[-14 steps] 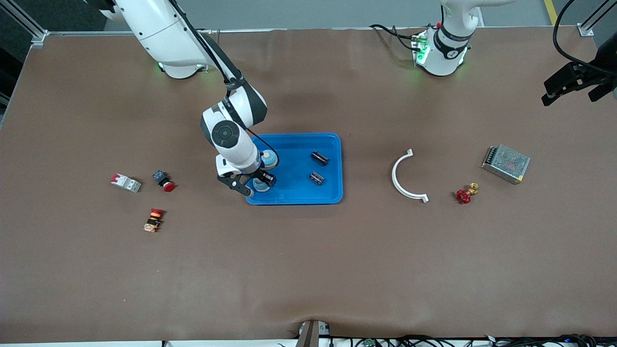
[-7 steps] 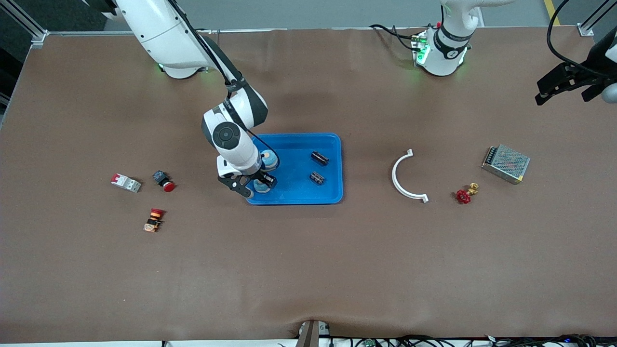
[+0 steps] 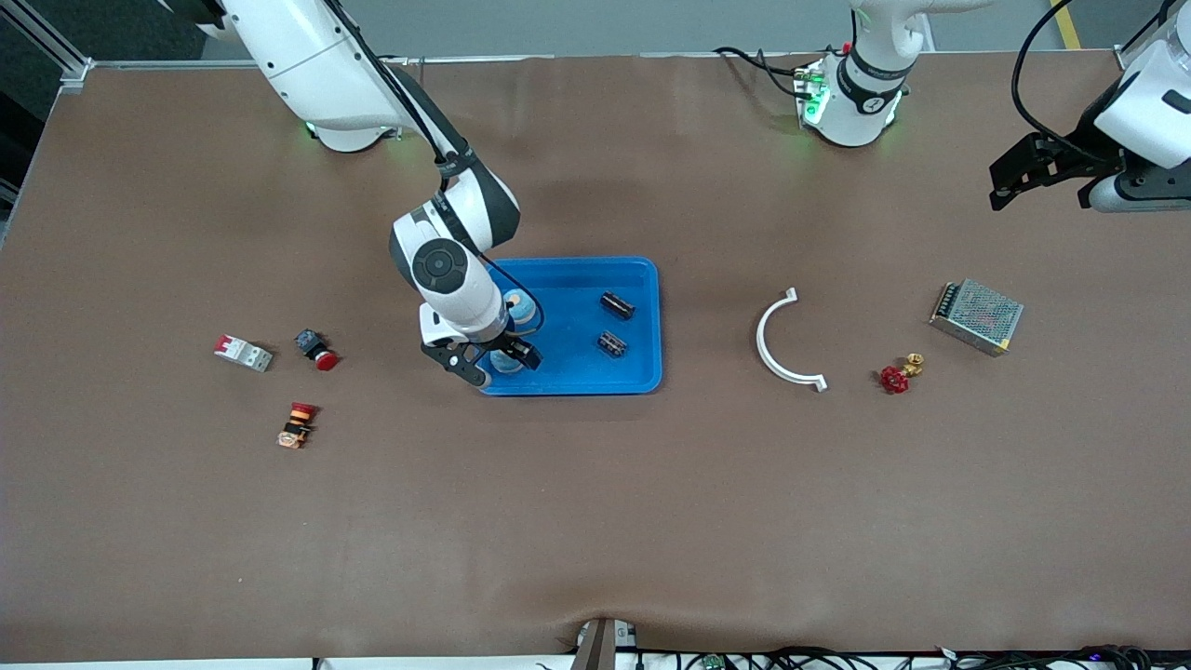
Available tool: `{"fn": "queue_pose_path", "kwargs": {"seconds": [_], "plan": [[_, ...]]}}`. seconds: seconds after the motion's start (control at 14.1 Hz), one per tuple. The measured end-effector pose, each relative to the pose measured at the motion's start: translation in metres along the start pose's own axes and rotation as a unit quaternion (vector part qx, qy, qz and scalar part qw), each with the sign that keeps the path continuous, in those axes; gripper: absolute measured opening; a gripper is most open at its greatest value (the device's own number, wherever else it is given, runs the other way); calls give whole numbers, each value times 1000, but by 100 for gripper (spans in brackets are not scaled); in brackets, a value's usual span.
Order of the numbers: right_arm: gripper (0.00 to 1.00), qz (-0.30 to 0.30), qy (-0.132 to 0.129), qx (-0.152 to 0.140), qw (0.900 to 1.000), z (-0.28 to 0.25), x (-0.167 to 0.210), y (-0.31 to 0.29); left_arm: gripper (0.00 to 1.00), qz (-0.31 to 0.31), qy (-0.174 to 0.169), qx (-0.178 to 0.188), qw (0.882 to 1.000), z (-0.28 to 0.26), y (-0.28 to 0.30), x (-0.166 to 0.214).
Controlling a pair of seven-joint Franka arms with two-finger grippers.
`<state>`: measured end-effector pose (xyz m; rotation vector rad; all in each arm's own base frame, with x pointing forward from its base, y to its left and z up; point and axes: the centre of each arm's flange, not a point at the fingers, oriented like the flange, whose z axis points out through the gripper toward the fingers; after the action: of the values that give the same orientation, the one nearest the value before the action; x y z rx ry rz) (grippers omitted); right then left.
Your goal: Place electrolytic capacitor and blue bell in tray
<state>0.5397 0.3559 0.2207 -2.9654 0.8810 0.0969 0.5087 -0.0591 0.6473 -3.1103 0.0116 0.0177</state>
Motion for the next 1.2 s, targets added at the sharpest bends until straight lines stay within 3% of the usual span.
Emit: {"fn": "queue_pose_path", "kwargs": {"seconds": [0.28, 0.64, 0.92, 1.2], "plan": [[100, -17, -15, -29, 999, -52, 18, -18, 100, -1, 1, 0, 1000, 0, -1, 0], [100, -65, -30, -45, 996, -62, 70, 11, 100, -2, 2, 0, 1000, -1, -2, 0], [100, -109, -48, -51, 992, -81, 145, 59, 100, -3, 2, 0, 1000, -1, -3, 0], [100, -78, -39, -42, 995, -115, 226, 133, 100, -3, 2, 0, 1000, -1, -3, 0]]}}
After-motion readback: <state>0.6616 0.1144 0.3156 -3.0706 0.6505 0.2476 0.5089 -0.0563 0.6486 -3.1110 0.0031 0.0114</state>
